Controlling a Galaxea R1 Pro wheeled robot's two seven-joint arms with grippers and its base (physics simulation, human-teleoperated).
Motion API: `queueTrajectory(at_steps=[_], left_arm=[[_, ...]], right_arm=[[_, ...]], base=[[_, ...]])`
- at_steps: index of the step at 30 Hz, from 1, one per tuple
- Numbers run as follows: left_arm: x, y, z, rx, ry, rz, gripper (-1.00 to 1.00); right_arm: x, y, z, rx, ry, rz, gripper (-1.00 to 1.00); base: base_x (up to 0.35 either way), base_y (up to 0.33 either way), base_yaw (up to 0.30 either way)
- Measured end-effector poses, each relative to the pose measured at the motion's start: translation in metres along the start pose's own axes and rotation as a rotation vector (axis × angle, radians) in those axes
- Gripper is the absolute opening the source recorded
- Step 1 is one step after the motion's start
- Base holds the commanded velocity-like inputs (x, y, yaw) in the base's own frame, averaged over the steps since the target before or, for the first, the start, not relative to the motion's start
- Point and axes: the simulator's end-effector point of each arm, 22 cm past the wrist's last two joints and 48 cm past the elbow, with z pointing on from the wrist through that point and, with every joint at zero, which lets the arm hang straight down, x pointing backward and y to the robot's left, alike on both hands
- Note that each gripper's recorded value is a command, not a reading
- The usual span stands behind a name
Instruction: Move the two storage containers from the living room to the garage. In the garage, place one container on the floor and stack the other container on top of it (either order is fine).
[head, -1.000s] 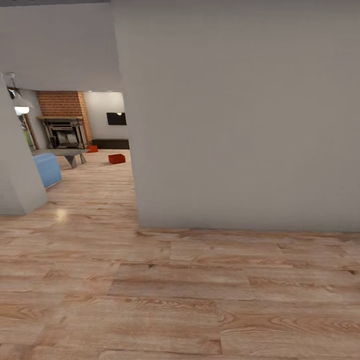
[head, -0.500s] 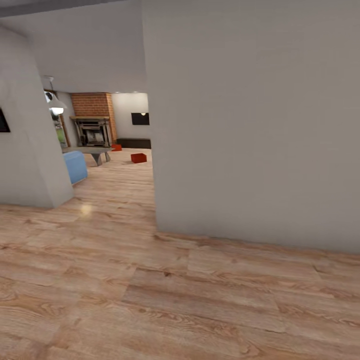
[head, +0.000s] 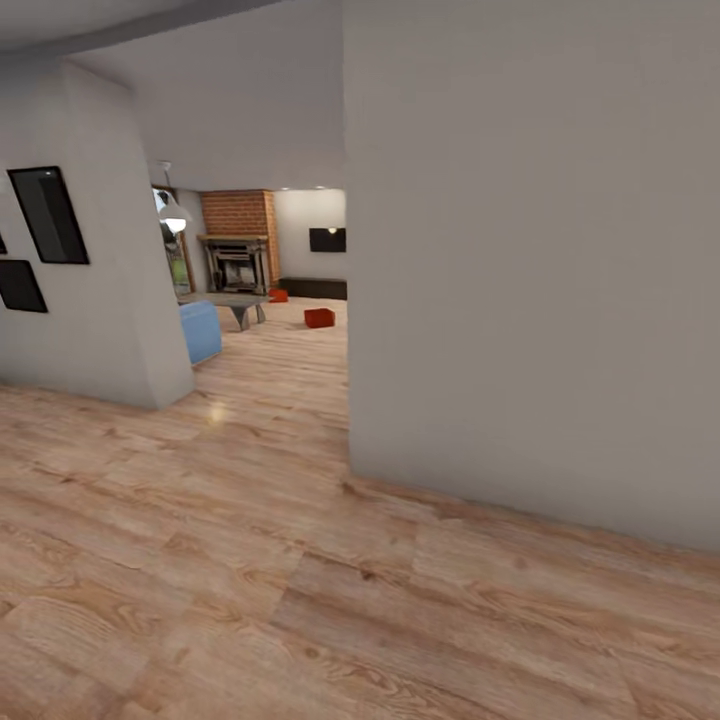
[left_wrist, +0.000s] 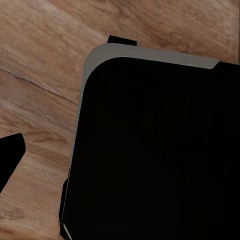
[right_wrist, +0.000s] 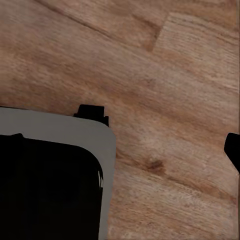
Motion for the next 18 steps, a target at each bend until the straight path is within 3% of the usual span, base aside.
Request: queueTrajectory(at_steps=[6, 18], left_arm=[[-0.0022, -0.0002, 0.0, 0.001, -0.007, 0.0, 1.0], [-0.0023, -0.0003, 0.0, 0.001, -0.006, 0.0, 1.0]], right_arm=[[-0.0011, -0.0003, -0.0002, 0.001, -0.003, 0.0, 1.0], [-0.0012, -0.0016, -0.0003, 0.0, -0.003, -0.018, 1.0]], base=[[0.323, 0.0, 0.234], [0.323, 0.0, 0.018]])
